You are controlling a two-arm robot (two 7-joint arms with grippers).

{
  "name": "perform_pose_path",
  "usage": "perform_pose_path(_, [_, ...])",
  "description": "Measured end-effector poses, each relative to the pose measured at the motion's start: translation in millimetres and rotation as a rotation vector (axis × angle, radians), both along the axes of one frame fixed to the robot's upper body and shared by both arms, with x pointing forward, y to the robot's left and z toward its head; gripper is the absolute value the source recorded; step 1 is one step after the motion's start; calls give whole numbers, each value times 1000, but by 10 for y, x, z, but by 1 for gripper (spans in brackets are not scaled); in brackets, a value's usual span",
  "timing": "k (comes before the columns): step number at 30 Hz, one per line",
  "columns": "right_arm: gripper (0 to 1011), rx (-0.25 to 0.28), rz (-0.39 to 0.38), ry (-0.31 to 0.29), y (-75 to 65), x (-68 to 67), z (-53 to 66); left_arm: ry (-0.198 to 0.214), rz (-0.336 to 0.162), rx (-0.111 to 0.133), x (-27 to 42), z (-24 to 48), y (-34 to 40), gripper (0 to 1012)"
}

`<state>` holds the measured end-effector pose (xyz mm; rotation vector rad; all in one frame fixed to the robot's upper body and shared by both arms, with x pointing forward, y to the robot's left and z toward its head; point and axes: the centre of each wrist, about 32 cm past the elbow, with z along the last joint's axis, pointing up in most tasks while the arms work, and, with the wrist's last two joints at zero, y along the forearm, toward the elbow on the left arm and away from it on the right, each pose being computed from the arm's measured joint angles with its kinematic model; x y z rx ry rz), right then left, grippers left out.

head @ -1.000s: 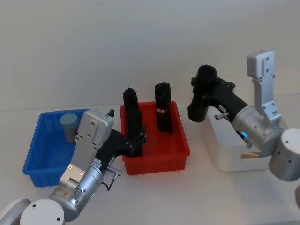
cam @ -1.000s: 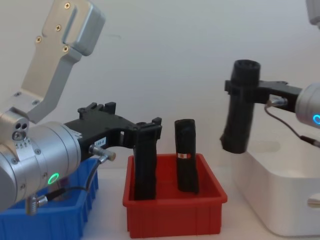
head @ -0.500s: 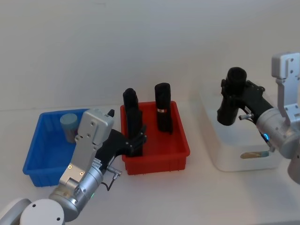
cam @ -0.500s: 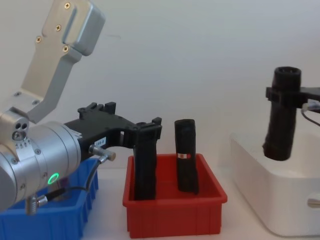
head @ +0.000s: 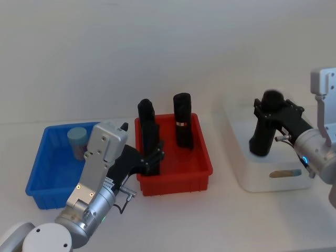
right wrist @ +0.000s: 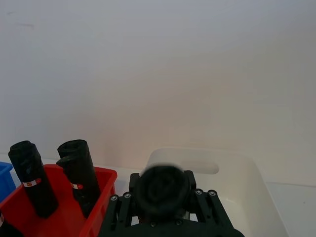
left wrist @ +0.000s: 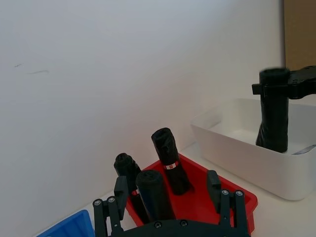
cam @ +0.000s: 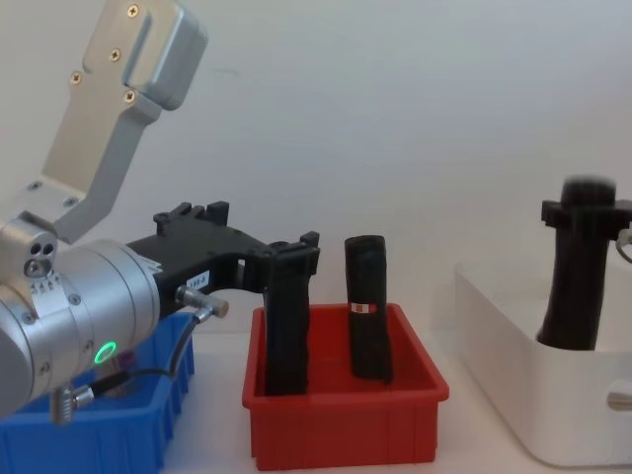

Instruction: Pick the cotton swabs from the blue box and place them into the white box.

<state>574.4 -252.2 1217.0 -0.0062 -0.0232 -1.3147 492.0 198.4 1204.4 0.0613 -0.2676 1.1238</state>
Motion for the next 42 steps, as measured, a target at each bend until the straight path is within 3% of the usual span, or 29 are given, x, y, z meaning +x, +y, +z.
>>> perform_pose_path(18, [999,15,27,-5,-43,-12,-111,0,0,0,0,0,0,1004])
perform_pose_path(42, [1002,19,35,-26,-62,-46,-108,0,0,0,0,0,0,1004])
